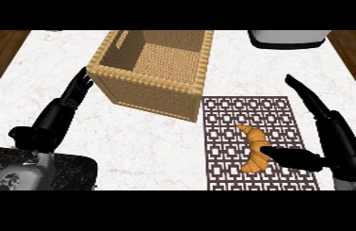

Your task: Pick the croissant from the placemat and place it in the basket

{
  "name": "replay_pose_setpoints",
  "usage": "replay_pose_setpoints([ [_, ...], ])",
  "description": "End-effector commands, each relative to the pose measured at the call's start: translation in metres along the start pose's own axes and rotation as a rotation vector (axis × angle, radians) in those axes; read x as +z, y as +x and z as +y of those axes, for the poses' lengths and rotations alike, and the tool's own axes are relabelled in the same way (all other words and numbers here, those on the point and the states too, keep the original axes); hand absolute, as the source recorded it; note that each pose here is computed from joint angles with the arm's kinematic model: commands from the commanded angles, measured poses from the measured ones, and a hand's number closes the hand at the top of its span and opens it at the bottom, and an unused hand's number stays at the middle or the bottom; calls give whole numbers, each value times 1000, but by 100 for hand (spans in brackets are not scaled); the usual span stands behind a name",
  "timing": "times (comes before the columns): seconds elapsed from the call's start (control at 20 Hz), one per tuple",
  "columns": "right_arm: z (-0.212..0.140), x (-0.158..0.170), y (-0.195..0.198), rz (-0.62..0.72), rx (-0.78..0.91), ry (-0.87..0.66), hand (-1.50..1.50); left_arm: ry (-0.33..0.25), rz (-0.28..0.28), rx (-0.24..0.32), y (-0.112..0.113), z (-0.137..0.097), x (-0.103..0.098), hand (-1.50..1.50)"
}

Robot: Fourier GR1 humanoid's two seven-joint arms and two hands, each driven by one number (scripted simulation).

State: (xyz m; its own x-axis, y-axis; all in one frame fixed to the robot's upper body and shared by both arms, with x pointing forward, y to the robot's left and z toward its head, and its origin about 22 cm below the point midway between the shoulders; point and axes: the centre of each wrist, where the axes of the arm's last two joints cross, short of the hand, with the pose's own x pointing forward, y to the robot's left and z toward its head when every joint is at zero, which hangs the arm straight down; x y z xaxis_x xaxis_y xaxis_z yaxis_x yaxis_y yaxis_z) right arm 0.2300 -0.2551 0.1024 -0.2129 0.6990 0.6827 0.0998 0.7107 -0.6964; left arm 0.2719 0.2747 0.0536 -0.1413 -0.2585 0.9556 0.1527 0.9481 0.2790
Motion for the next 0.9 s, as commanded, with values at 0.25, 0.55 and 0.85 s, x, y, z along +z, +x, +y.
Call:
replay_pose_setpoints([
  [0.25,-69,5,51,206,343,407,-150,-14,-18,6,8,4,-2,0],
  [0.55,-112,12,85,244,276,517,-150,-14,-28,17,-1,4,0,0],
  [0.85,-142,33,88,286,263,474,-150,-20,-25,-4,9,1,-5,0],
])
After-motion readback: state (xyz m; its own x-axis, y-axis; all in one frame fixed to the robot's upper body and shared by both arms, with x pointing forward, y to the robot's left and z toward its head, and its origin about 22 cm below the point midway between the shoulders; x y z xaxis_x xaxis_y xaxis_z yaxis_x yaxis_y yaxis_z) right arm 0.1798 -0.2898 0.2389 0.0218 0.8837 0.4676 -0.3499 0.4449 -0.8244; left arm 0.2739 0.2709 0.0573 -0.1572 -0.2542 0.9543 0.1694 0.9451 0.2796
